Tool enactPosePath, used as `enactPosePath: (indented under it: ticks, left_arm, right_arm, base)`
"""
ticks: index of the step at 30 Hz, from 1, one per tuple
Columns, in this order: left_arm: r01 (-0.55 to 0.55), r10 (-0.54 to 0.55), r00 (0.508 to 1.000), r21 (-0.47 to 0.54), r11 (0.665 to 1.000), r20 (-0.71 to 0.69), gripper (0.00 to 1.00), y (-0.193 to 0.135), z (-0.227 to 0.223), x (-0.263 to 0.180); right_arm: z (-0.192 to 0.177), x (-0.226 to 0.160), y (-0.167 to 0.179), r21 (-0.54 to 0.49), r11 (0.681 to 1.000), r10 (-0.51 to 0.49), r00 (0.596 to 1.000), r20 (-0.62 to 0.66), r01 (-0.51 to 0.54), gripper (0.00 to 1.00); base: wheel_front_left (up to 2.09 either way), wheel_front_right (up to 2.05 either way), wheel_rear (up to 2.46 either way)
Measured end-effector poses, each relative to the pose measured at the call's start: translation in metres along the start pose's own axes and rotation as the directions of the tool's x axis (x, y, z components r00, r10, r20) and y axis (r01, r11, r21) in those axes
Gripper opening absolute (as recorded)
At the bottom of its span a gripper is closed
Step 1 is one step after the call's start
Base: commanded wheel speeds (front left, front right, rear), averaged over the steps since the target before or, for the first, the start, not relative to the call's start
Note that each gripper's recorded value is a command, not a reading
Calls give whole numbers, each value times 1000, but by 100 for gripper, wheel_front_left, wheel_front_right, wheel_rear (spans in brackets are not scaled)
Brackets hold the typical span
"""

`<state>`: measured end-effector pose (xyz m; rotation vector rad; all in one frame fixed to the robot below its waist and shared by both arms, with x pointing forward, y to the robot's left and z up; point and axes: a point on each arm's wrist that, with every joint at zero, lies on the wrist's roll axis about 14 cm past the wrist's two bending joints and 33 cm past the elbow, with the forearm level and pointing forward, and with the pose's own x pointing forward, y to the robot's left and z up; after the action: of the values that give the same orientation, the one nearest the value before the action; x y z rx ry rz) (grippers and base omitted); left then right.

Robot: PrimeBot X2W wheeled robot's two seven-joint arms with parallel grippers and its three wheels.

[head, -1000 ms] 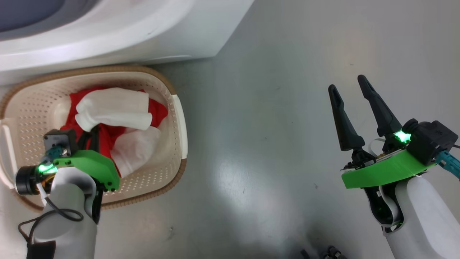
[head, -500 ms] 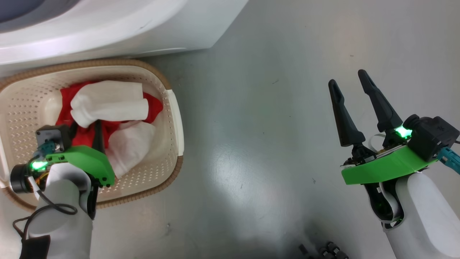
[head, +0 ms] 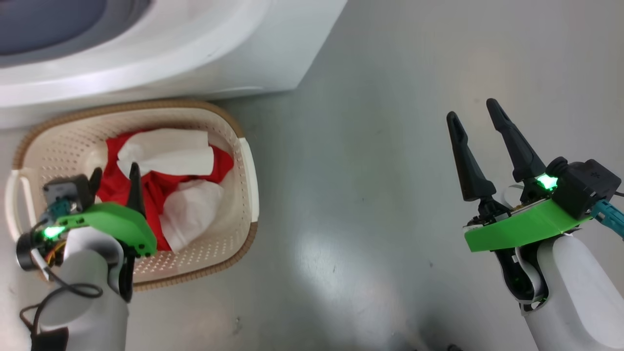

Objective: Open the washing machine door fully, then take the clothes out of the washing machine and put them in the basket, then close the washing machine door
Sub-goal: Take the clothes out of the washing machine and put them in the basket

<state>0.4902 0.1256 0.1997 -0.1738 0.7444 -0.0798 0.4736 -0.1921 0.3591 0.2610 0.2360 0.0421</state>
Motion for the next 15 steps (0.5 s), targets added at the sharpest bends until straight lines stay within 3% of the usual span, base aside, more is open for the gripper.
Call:
enactPosePath:
  ticks: [15]
  left_arm:
    - [-11,14,981,-15,1000,194,100,6,57,-57]
  right_arm:
    - [38,-28,14,-6,1000,25,997,71,-25,100]
  base:
    - [0,0,0]
